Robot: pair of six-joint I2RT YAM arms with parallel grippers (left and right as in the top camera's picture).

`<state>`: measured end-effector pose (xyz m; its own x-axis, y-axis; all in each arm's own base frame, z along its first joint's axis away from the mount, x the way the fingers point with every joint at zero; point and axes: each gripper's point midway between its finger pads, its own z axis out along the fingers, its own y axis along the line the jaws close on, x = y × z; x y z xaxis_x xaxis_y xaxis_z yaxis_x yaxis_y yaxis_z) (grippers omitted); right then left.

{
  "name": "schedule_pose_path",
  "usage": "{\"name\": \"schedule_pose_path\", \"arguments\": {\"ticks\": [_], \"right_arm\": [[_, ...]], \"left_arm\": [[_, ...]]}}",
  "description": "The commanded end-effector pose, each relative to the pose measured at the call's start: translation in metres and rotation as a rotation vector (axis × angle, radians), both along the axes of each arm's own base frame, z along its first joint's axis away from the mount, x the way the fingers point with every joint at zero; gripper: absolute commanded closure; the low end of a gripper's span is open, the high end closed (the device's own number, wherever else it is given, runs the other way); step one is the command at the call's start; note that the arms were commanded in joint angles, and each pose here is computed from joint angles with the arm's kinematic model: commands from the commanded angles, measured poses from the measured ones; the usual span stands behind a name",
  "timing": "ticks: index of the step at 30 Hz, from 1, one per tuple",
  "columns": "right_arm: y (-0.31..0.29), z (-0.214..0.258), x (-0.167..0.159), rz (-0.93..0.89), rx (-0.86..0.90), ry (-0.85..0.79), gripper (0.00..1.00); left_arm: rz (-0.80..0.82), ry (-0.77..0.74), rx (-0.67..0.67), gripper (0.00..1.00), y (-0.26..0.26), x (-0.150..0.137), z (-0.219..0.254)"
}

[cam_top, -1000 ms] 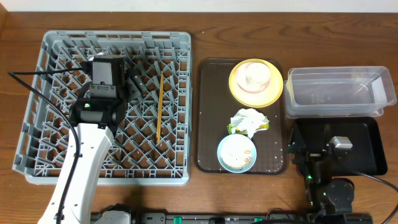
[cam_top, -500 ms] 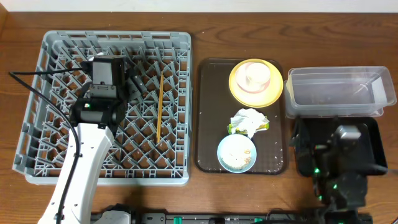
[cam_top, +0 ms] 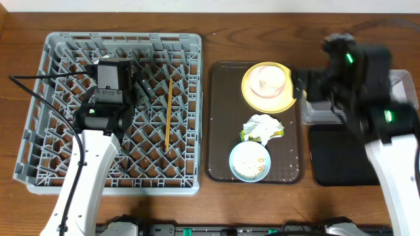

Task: Sort waste into correct bins and load items into the dishwasher rack
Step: 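Reach the right gripper over the tray toward the crumpled white tissue, then grasp the white tissue with the right gripper and lift it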

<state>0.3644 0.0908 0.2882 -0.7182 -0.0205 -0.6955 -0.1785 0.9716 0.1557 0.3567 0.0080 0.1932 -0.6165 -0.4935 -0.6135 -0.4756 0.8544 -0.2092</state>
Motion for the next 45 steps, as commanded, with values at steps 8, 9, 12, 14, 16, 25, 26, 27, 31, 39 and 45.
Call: {"name": "schedule_pose_path", "arguments": {"ticks": [8, 9, 12, 14, 16, 25, 26, 27, 31, 39, 45], "right_arm": [[0.114, 0.018, -0.030, 0.457, 0.407, 0.201, 0.02], [0.115, 0.017, -0.029, 0.457, 0.405, 0.200, 0.14], [0.111, 0.002, -0.026, 0.397, 0.372, 0.234, 0.73], [0.102, -0.019, -0.028, 0.257, 0.348, 0.326, 0.82], [0.088, -0.046, -0.029, 0.103, 0.298, 0.401, 0.80], [0.039, -0.153, -0.039, -0.270, 0.076, 0.489, 0.56], [0.039, -0.160, -0.038, -0.269, 0.078, 0.485, 0.48], [0.039, -0.167, -0.037, -0.268, 0.082, 0.478, 0.44], [0.041, -0.192, -0.035, -0.274, 0.105, 0.452, 0.40], [0.042, -0.228, -0.039, -0.335, 0.172, 0.433, 0.41], [0.055, -0.236, -0.040, -0.297, 0.169, 0.402, 0.41]], "left_arm": [[0.002, -0.012, 0.001, 0.09, 0.001, 0.002, 0.004], [0.002, -0.012, 0.001, 0.09, 0.001, 0.002, 0.004], [0.002, -0.012, 0.001, 0.09, 0.001, 0.002, 0.004], [0.002, -0.012, 0.001, 0.09, 0.001, 0.002, 0.004], [0.002, -0.012, 0.001, 0.09, 0.001, 0.002, 0.004], [0.002, -0.012, 0.001, 0.09, 0.001, 0.002, 0.004], [0.002, -0.012, 0.001, 0.09, 0.001, 0.002, 0.004], [0.002, -0.012, 0.001, 0.09, 0.001, 0.002, 0.004], [0.002, -0.012, 0.001, 0.09, 0.001, 0.002, 0.004], [0.002, -0.012, 0.001, 0.09, 0.001, 0.002, 0.004], [0.002, -0.012, 0.001, 0.09, 0.001, 0.002, 0.004]]}}
